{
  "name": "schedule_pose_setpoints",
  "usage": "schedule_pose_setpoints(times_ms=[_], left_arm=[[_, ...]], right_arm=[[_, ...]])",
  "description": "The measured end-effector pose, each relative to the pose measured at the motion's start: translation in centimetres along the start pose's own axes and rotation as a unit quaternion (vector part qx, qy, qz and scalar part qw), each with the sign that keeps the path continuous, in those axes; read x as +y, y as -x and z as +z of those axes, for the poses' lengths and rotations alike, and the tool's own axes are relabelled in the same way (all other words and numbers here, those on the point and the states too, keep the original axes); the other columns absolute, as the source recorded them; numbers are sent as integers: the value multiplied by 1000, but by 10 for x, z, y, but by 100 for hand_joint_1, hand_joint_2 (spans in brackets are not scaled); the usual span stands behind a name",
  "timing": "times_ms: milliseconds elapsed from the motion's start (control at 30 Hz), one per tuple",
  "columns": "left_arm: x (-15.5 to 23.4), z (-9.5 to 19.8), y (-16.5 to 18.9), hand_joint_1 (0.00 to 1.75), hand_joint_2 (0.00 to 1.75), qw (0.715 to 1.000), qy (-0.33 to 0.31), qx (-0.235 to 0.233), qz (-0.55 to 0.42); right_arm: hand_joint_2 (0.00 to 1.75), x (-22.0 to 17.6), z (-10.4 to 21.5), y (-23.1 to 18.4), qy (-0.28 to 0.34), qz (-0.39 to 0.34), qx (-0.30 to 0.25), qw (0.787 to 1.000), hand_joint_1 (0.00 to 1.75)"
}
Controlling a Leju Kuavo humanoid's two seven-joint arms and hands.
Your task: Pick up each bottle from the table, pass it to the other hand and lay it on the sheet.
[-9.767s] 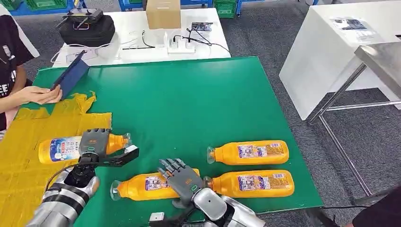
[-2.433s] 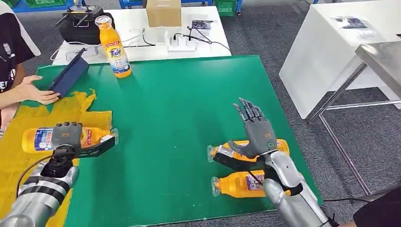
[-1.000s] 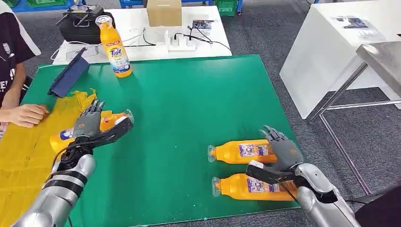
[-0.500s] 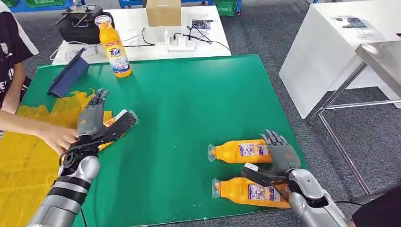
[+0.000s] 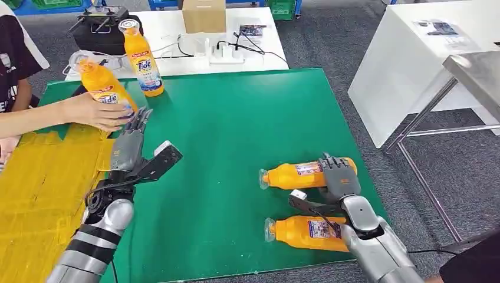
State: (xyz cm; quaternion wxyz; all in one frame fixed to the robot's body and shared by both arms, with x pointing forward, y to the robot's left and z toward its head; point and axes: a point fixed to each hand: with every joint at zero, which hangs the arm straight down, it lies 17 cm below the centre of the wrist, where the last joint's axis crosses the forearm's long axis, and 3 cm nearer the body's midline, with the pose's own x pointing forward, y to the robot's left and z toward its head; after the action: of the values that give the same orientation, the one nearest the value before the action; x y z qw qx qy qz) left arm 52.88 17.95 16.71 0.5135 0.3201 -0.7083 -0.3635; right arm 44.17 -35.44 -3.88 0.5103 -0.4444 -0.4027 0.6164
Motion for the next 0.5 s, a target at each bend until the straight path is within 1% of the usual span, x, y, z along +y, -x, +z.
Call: schedule_pose_setpoints(times_ms=[167, 200, 333, 400, 500], left_arm=[[0, 1, -9, 0, 175, 1000, -1, -12, 6], [0, 1, -12, 0, 175, 1000, -2, -16, 10], [0, 2, -23, 0, 175, 999, -2, -32, 18], [-1, 3, -28, 0, 175, 999, -2, -35, 28], [-8, 15, -33, 0, 175, 997, 12, -36, 70]], right_arm=[[175, -1, -9, 2, -8, -8, -2, 1000, 171], [175, 1, -10, 2, -13, -12, -4, 1000, 175], [175, 1, -15, 4, -22, -29, -7, 999, 175], [175, -5, -17, 5, -2, -32, -2, 999, 175], [175, -25, -13, -12, 61, -61, 5, 996, 175]])
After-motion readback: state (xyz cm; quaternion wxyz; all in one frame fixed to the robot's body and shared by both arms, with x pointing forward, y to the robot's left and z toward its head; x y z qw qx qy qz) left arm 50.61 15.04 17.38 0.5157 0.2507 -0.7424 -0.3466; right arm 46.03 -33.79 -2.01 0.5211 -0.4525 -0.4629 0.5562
